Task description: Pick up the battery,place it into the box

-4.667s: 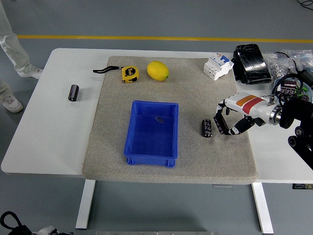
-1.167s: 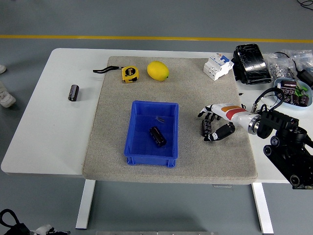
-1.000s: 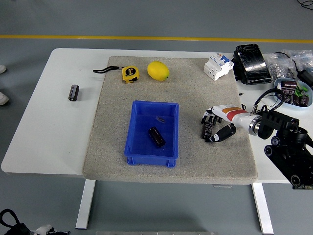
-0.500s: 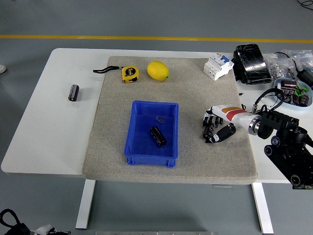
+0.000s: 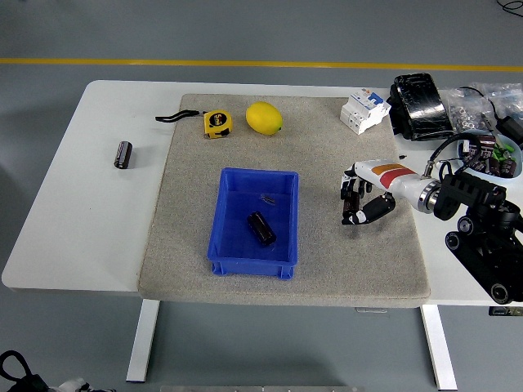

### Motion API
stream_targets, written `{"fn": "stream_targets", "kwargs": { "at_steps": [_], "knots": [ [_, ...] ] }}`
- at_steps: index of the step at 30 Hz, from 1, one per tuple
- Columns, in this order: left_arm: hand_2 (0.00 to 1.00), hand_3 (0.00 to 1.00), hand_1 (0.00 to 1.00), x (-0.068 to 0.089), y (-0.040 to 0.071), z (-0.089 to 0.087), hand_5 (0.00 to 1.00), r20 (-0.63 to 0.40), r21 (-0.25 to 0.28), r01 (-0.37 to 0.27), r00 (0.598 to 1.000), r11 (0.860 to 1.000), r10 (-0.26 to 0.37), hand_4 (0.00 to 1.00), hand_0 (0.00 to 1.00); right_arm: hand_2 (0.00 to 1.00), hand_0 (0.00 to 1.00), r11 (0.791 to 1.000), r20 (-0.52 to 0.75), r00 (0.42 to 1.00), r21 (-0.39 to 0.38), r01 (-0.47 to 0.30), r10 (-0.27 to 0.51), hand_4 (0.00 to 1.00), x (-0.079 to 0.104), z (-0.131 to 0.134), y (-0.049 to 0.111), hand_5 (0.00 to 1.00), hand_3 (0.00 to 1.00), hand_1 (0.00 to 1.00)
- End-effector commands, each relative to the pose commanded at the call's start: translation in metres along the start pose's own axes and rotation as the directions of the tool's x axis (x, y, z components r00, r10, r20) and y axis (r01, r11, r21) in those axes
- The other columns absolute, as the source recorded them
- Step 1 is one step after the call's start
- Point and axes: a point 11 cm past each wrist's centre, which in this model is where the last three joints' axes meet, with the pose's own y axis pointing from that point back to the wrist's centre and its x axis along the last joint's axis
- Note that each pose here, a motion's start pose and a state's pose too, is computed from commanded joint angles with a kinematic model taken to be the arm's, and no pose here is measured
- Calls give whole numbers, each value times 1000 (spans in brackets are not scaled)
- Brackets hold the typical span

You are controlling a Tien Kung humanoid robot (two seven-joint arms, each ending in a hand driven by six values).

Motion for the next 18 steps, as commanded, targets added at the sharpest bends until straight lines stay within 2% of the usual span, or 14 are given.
{"fn": "stream_targets", "kwargs": {
  "at_steps": [4, 11, 14, 18],
  "knots": [
    [590, 712, 560, 0, 0, -1, 683, 2, 4, 1, 1000, 1000, -1, 714, 607, 444, 445, 999, -10, 1000, 33, -14, 14, 910, 7, -11, 0, 175, 468, 398],
    [581, 712, 550, 3, 0, -2, 685, 7, 7, -3, 1000, 1000, 3, 714, 606, 446, 443, 983, -61, 995, 170, -64, 75, 892, 40, -61, -7, 184, 470, 400],
    [581, 712, 550, 4, 0, -2, 685, 7, 6, -6, 1000, 1000, 6, 714, 606, 446, 443, 963, -81, 991, 257, -79, 103, 892, 53, -94, -9, 184, 470, 400],
    [574, 712, 549, 7, 0, -1, 686, 7, 4, -10, 1000, 1000, 10, 714, 598, 463, 462, 932, -108, 988, 355, -69, 114, 877, 57, -133, -12, 172, 486, 419]
  ]
}}
